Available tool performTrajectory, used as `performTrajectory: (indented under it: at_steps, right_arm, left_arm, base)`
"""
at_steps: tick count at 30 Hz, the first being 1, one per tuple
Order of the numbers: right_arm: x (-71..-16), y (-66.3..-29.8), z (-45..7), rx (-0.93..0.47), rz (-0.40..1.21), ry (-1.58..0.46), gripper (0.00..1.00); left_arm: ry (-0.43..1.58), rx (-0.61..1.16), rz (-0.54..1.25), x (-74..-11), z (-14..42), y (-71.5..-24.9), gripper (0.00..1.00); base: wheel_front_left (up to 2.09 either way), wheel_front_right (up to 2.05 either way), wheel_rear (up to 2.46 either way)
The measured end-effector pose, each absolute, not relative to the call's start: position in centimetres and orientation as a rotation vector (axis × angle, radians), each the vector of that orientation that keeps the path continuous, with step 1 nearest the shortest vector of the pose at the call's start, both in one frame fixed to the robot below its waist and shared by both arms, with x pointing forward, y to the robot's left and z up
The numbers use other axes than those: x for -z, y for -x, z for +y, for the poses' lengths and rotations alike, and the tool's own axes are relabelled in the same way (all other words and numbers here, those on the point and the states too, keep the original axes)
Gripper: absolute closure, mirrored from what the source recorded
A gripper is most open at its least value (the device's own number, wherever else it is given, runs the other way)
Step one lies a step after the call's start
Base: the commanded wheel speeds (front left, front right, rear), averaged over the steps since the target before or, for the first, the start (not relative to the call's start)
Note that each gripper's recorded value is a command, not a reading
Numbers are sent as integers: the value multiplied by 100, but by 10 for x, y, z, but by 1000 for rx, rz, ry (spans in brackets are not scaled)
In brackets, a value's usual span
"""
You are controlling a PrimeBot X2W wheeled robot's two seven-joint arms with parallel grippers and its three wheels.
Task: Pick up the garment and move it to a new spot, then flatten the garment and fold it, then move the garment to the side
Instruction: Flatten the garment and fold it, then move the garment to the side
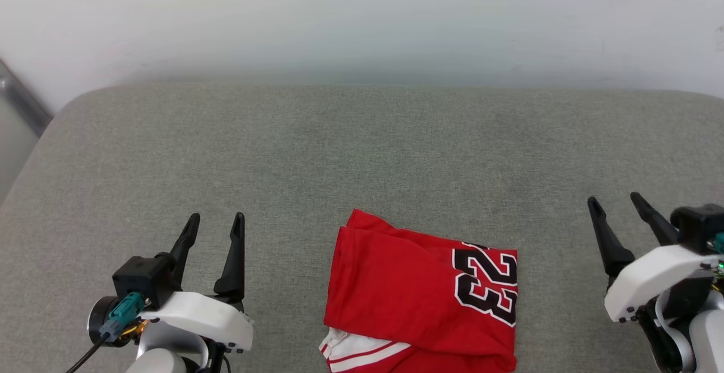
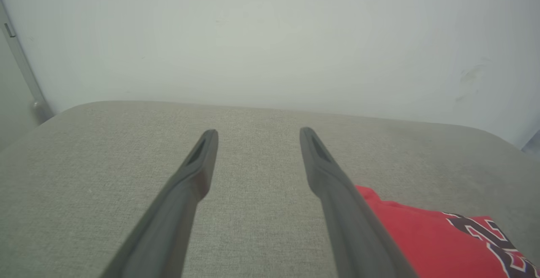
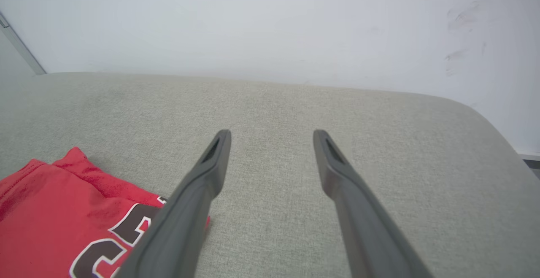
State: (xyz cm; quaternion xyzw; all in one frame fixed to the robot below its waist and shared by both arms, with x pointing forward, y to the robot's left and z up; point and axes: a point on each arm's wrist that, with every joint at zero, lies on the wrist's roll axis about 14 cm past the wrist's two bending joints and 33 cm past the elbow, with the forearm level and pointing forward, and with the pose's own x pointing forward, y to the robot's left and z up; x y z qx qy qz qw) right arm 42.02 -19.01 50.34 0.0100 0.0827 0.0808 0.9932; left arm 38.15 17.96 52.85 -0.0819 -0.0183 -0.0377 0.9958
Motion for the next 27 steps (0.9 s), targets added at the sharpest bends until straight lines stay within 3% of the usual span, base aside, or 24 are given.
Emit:
performTrajectory:
  at_steps: [8, 17, 27]
  right_arm:
    - [-541, -387, -194, -95, -47, -32, 0]
    - [-540, -358, -184, -94, -48, -63, 0]
    - [-541, -353, -185, -80, -38, -60, 0]
  left_arm:
    - [151, 75, -58, -532, 179, -378, 0]
    - [136, 53, -62, -530, 182, -364, 0]
    - [124, 58, -64, -530, 180, -363, 0]
  base:
    - [0, 0, 0]
    - [0, 0, 0]
    - [0, 0, 0]
